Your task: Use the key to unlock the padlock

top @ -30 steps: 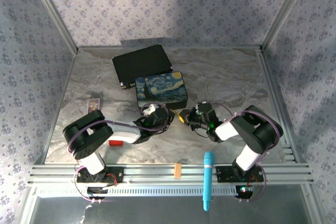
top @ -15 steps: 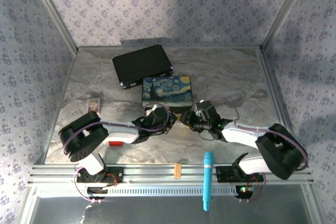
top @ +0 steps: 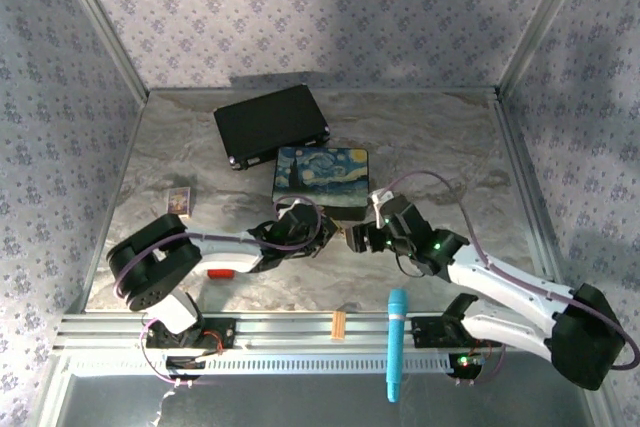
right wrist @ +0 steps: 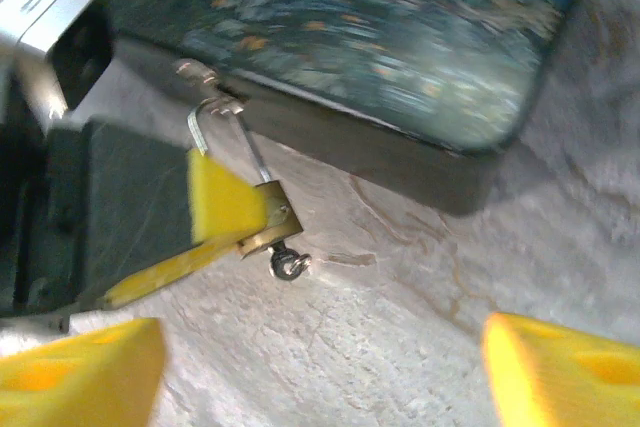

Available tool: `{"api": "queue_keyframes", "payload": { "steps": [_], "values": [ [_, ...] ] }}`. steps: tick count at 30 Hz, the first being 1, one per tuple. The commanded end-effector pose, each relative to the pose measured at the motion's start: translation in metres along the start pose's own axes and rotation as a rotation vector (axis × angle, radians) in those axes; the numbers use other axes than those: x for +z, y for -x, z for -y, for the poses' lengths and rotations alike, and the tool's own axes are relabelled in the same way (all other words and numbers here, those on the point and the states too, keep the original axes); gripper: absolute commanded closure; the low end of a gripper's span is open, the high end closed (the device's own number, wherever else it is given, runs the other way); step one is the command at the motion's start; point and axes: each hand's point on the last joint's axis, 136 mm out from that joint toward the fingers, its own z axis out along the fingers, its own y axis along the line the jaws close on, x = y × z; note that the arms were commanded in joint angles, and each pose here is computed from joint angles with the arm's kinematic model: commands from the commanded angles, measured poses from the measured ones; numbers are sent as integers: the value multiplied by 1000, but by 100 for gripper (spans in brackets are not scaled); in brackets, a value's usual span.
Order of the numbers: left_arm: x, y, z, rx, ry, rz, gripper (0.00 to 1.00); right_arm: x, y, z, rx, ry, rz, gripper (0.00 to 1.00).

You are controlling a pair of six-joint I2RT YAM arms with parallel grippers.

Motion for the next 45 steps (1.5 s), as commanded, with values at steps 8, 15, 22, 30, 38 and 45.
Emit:
{"api": "queue_keyframes", "payload": {
  "steps": [8, 15, 22, 30, 38, 45],
  "values": [
    [-11, -11, 13, 119, 1, -106, 100, 30, -11, -33, -409, 134, 13, 53],
    [-14, -14, 7, 124, 0, -126, 100, 48, -21, -42, -495, 170, -5, 54],
    [-16, -14, 10, 130, -13, -134, 100, 58, -34, -40, -560, 145, -33, 63],
    [-16, -13, 8, 116, -22, -139, 100, 64, -37, -33, -568, 106, -12, 74],
    [-16, -15, 11, 114, -35, -150, 100, 70, -46, -26, -560, 104, -18, 79],
    [-11, -18, 9, 92, -47, -167, 100, 69, -42, -33, -466, 195, 20, 89]
  ]
}}
